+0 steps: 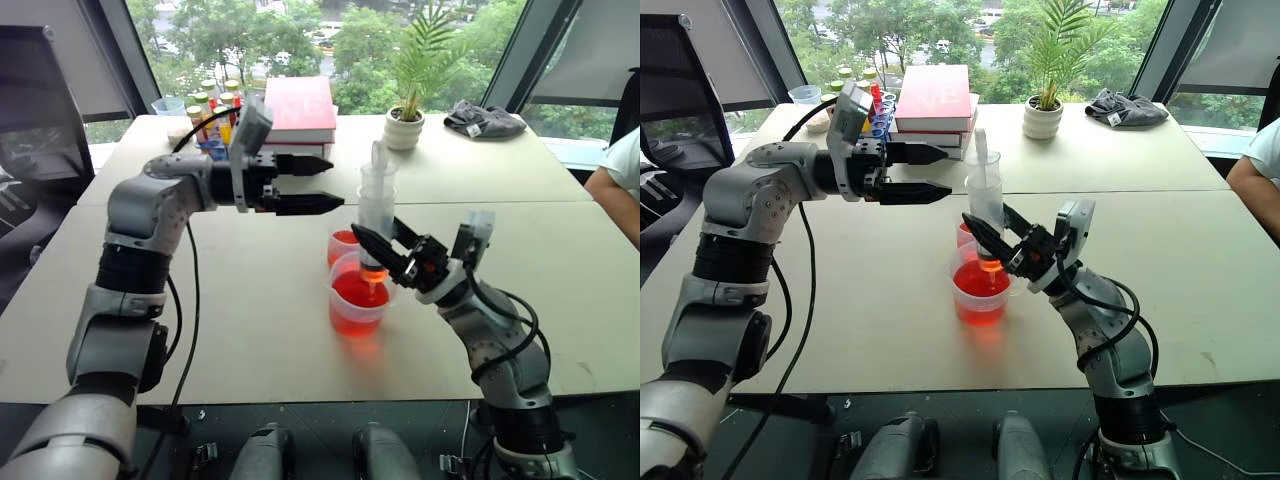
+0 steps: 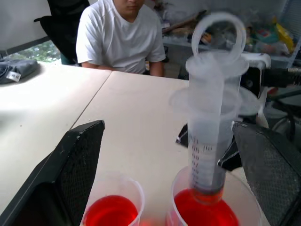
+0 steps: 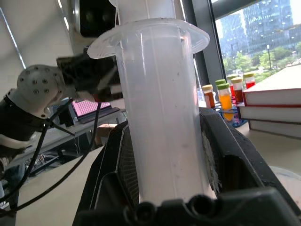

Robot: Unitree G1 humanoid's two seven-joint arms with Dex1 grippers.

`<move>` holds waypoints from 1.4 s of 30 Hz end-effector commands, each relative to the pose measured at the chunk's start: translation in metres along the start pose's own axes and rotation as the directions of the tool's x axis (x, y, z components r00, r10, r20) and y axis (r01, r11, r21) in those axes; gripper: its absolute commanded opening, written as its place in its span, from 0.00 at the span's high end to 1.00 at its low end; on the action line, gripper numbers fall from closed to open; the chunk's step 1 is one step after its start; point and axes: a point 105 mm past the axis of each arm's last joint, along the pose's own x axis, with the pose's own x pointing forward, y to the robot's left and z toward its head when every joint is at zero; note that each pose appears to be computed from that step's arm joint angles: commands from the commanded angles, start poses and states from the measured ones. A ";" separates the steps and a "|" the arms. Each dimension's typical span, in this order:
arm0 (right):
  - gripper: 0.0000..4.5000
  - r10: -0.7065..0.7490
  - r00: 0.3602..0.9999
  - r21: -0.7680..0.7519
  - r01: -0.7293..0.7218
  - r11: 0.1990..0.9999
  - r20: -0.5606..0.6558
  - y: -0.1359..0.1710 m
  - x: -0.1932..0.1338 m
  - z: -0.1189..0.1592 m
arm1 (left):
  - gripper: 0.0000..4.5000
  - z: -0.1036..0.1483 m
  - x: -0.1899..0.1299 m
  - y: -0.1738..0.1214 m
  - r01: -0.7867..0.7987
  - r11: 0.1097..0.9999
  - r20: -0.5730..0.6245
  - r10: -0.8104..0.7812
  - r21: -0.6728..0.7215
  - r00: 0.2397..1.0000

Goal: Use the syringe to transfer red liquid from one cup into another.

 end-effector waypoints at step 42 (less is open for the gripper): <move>0.68 0.033 0.998 -0.096 -0.027 0.995 0.060 -0.061 0.058 -0.024 | 0.13 0.057 0.051 0.016 -0.015 0.991 0.195 -0.011 0.132 0.981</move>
